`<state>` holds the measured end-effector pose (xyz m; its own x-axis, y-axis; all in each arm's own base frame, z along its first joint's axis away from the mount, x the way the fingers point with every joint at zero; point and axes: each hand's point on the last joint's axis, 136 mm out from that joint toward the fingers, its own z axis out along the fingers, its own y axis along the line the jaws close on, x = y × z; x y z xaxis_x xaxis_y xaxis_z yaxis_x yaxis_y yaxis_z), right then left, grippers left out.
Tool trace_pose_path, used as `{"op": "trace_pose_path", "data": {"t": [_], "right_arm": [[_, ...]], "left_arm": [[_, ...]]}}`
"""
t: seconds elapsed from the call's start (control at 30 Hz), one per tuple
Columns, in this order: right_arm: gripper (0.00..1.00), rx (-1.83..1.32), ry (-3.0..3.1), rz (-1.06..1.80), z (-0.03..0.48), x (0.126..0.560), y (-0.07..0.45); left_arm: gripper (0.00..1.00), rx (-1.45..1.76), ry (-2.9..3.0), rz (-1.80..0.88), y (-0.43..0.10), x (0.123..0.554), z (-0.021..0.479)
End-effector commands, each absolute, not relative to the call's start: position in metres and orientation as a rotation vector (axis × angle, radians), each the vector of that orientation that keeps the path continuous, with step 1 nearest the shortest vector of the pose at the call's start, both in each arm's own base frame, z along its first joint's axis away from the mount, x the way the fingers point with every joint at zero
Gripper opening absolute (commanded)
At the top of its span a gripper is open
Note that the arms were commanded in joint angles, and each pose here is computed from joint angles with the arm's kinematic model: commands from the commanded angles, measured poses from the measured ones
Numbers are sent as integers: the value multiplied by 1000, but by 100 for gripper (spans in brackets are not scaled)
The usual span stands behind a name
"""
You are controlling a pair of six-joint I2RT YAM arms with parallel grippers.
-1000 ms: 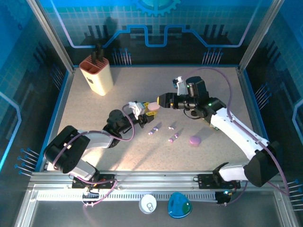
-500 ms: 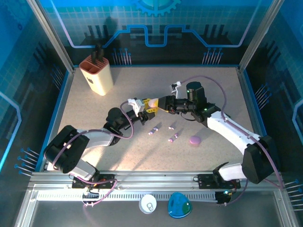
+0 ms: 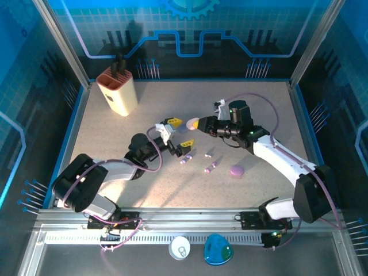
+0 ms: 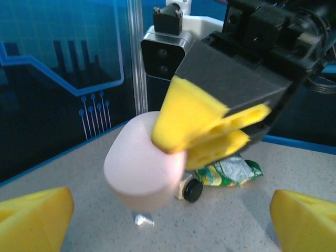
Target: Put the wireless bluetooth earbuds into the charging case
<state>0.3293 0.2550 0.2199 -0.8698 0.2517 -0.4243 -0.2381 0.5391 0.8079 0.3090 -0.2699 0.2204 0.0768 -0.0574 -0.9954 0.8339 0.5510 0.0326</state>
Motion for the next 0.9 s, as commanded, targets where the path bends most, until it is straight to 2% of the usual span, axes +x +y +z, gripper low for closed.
{"op": "trace_pose_path", "data": {"t": [0.0,0.27,0.6,0.7,0.87], "right_arm": [[21,126,2342,1120,180,351,226],[20,300,2427,1110,116,393,217],[22,336,2560,1045,52,413,220],[29,328,2570,1036,48,413,219],[51,247,2558,978,67,409,212]], "left_arm": [[99,731,1343,-725,-258,306,222],[99,705,1467,-660,-237,310,207],[99,726,1664,-557,-225,321,185],[99,739,1708,-527,-222,322,181],[99,757,1839,-489,-220,329,169]]}}
